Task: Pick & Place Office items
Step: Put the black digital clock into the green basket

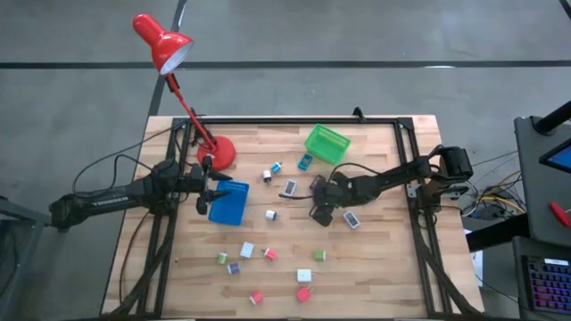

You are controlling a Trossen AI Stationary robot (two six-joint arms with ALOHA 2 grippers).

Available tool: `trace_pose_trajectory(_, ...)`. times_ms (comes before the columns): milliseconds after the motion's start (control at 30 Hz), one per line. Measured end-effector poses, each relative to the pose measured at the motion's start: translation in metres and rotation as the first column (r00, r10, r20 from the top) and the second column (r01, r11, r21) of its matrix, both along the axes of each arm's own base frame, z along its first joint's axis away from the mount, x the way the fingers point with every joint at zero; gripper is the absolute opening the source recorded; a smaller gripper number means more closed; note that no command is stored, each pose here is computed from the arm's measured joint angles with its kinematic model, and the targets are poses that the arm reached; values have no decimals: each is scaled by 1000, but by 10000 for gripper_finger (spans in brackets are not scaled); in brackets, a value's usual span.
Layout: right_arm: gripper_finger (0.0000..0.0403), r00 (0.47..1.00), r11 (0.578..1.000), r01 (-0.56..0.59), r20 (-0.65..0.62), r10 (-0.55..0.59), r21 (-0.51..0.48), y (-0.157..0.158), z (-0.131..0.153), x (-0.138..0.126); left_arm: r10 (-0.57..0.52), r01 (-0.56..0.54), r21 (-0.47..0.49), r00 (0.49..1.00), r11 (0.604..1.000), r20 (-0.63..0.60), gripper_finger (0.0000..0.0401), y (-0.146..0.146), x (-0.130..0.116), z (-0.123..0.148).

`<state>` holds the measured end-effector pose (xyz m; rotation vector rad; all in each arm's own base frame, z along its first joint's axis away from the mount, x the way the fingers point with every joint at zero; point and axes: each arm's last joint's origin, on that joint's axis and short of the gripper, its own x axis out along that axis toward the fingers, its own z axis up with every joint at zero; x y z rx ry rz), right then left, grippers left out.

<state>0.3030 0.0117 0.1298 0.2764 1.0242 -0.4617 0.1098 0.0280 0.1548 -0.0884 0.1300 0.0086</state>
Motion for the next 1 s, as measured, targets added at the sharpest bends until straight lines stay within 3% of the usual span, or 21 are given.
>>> trace_pose_trajectory(433,132,957,986,-96,258,129,-136,10,0,9,-2,2,-1,1000,1000,0,234,0,0,0)
trace_pose_trajectory(733,132,826,948,-108,504,252,-298,9,11,13,52,-52,-15,999,999,-2,234,1,0,0)
trace_pose_trajectory(1000,132,736,919,-55,607,301,-389,3,10,-2,69,-69,-26,998,997,-2,234,2,0,0)
